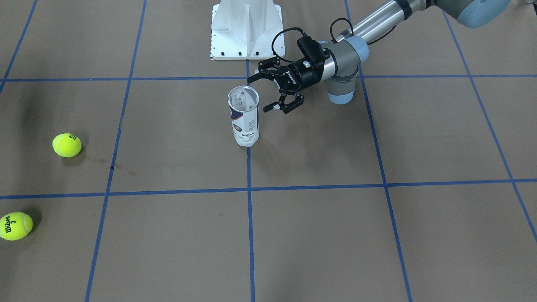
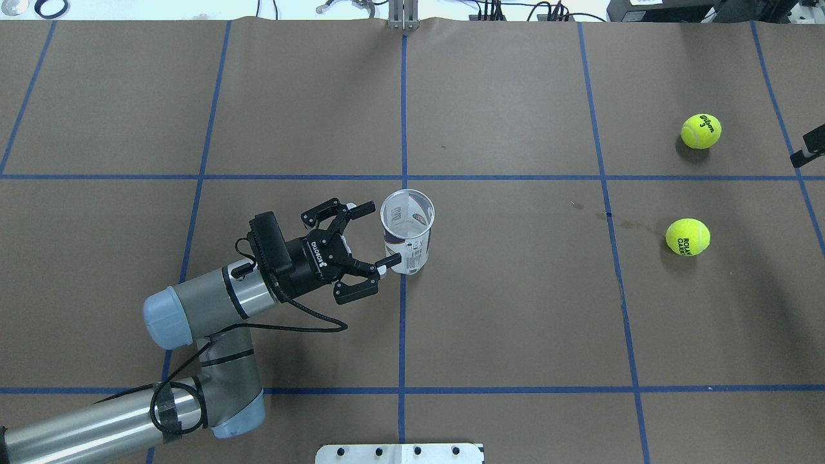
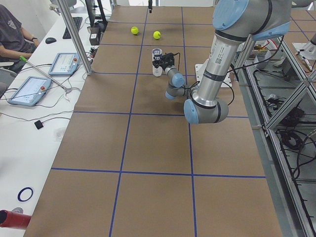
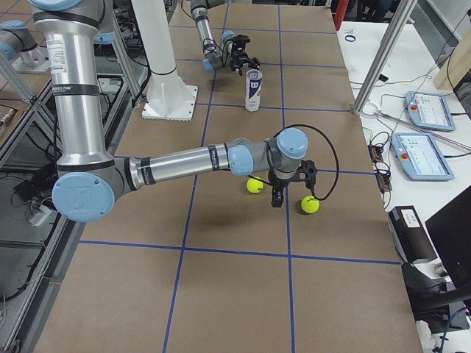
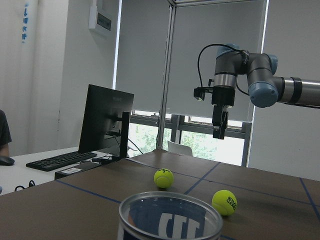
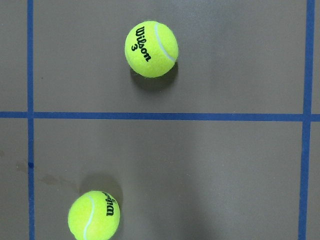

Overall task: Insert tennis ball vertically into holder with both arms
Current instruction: 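Hold the upright can steady with the left gripper, open end up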

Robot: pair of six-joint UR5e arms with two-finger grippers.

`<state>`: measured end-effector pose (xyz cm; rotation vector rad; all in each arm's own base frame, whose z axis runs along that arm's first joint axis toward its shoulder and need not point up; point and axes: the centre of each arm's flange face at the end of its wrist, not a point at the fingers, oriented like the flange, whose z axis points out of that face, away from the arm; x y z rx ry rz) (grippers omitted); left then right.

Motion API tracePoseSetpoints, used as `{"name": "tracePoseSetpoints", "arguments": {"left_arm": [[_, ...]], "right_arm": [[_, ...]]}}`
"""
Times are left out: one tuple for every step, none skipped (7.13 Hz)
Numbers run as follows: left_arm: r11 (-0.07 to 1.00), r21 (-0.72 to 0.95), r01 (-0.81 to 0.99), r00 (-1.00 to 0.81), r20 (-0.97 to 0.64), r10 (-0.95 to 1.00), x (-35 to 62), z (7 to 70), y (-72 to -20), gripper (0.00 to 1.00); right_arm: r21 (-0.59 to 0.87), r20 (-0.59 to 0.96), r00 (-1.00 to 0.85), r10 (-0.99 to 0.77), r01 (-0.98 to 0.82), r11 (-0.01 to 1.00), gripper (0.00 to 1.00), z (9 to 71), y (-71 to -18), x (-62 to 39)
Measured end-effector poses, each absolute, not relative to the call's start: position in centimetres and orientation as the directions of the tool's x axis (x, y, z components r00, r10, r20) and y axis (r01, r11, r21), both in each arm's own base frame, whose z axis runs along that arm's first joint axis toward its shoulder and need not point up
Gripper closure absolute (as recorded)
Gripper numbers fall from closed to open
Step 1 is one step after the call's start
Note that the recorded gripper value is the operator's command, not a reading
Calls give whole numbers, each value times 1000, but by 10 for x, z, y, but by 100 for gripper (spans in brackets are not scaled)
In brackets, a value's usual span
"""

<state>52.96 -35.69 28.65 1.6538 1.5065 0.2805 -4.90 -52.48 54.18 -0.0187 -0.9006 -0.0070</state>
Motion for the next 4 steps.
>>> {"name": "tracePoseSetpoints", "arguments": {"left_arm": [[98,708,700,248,-369,896,533,280,-357,1],[97,712,696,251,-368,895,537,272,-359,1],[94,716,692,256,-366,895,539,267,-360,0],[92,718,690,260,-364,894,540,266,-360,0]], "right_arm": [[-13,786,618,1,15,1000,1,541,-525,-49],[-12,787,616,-2,18,1000,1,541,-525,-51],[-1,787,616,-18,30,1000,1,537,-524,-57],[23,786,616,-53,57,998,1,527,-521,-70]]}}
